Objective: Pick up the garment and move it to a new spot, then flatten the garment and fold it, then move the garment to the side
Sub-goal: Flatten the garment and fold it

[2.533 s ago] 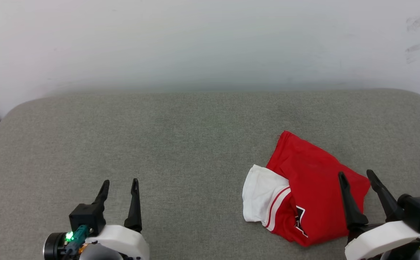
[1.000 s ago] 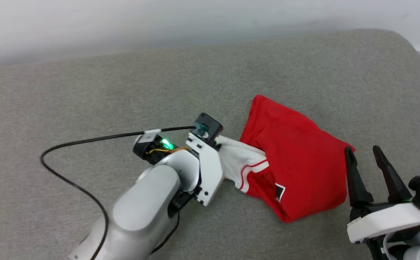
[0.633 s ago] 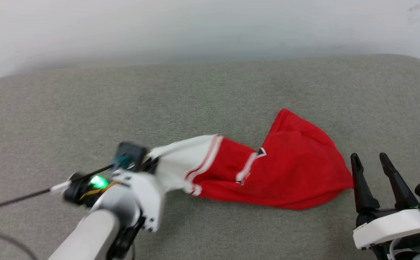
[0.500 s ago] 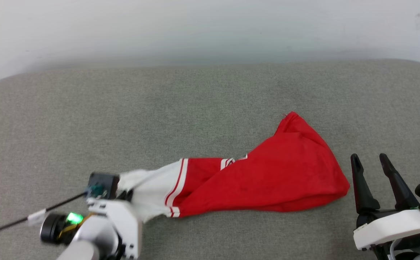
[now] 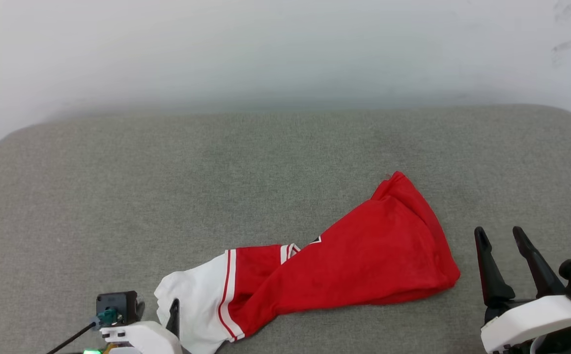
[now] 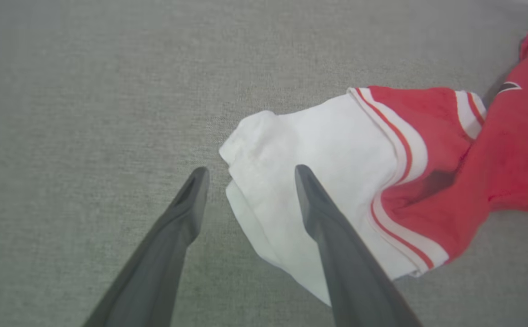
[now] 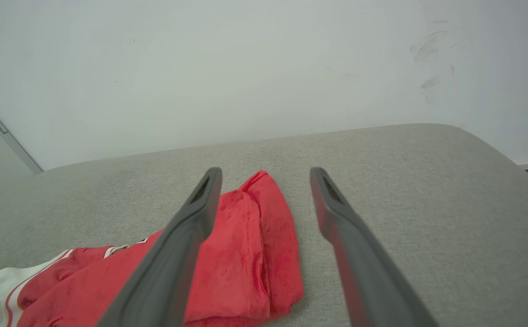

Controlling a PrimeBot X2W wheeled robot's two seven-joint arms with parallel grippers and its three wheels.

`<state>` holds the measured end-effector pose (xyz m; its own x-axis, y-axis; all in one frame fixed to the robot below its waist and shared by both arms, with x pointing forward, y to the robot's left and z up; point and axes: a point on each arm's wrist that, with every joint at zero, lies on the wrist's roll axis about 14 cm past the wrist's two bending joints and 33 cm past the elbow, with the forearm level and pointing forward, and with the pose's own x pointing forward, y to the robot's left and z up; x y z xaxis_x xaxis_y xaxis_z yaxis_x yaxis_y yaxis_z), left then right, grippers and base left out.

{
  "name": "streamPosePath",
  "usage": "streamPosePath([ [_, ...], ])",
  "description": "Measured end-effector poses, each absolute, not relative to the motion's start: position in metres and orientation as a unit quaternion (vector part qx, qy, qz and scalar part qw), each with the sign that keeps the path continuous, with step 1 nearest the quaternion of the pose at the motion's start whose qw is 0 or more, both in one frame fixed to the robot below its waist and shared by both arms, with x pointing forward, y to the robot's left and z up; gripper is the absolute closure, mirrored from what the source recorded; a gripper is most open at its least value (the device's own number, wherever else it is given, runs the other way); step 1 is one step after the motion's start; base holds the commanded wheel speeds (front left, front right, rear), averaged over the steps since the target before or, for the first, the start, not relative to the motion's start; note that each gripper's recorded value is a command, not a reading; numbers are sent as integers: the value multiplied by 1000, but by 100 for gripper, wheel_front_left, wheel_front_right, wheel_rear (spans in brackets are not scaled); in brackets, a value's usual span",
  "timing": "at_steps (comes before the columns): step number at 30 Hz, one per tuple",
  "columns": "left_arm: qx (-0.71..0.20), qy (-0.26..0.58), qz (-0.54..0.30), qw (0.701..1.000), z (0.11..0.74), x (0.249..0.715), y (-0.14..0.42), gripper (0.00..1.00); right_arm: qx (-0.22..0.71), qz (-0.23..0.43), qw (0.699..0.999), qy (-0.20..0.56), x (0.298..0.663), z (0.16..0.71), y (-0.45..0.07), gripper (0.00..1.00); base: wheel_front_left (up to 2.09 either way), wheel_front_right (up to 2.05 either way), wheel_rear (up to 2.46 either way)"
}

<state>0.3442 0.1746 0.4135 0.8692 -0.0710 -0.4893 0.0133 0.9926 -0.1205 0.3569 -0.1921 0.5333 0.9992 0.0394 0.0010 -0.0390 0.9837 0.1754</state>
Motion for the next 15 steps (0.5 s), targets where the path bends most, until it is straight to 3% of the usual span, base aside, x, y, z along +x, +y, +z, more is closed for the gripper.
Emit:
streamPosePath([
  [7, -29, 75, -28, 996, 484, 372, 172, 0, 87, 8, 996, 10, 348, 533, -200, 0, 0, 0, 0],
  [15, -25, -24, -31, 999, 530, 375, 166, 0, 102, -6, 992, 72, 346, 508, -210, 0, 0, 0, 0],
])
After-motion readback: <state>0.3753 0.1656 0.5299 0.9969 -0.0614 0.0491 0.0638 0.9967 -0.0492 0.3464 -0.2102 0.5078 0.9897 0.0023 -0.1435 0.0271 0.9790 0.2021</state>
